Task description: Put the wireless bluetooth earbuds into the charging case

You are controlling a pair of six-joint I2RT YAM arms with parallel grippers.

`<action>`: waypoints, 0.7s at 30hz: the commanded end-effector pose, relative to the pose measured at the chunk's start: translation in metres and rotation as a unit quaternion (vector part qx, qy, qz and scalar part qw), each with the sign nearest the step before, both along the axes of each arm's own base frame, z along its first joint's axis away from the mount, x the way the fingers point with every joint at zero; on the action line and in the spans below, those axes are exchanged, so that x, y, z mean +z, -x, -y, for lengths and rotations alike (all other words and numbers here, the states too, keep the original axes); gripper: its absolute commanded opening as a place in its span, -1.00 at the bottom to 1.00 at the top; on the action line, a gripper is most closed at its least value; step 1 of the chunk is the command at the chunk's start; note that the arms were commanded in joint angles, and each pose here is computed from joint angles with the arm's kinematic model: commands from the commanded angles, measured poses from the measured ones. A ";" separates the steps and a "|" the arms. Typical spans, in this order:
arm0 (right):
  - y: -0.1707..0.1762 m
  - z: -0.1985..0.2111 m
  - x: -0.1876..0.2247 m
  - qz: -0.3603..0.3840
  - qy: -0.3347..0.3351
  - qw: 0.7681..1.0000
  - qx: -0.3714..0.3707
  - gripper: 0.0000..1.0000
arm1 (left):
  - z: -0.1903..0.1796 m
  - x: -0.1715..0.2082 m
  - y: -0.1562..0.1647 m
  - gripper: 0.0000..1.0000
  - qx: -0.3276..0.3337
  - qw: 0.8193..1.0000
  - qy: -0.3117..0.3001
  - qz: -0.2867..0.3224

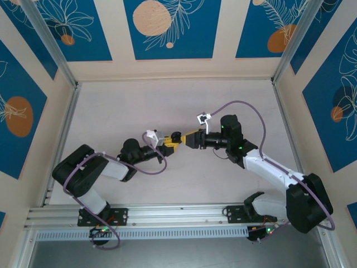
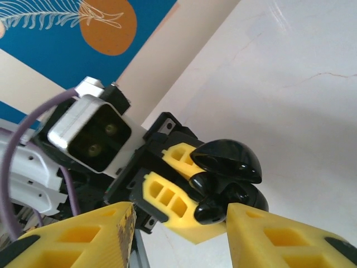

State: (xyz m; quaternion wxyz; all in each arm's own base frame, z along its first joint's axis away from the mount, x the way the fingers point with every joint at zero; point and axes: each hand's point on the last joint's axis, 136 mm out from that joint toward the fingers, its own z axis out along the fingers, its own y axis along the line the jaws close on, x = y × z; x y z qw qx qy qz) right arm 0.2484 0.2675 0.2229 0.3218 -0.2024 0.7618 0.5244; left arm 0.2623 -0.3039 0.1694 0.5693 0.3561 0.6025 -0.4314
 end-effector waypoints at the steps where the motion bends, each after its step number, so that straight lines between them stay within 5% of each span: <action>1: 0.015 0.007 0.012 -0.003 0.010 1.000 0.020 -0.08 | 0.003 0.021 0.013 -0.72 -0.027 0.998 0.013 0.058; 15: 0.048 0.022 -0.006 -0.119 0.111 0.986 -0.038 -0.18 | -0.001 0.016 0.014 -0.72 -0.013 0.997 -0.004 0.082; 21: 0.038 0.022 -0.023 -0.159 0.160 0.971 -0.079 0.11 | -0.002 0.014 0.014 -0.72 -0.010 0.996 -0.007 0.084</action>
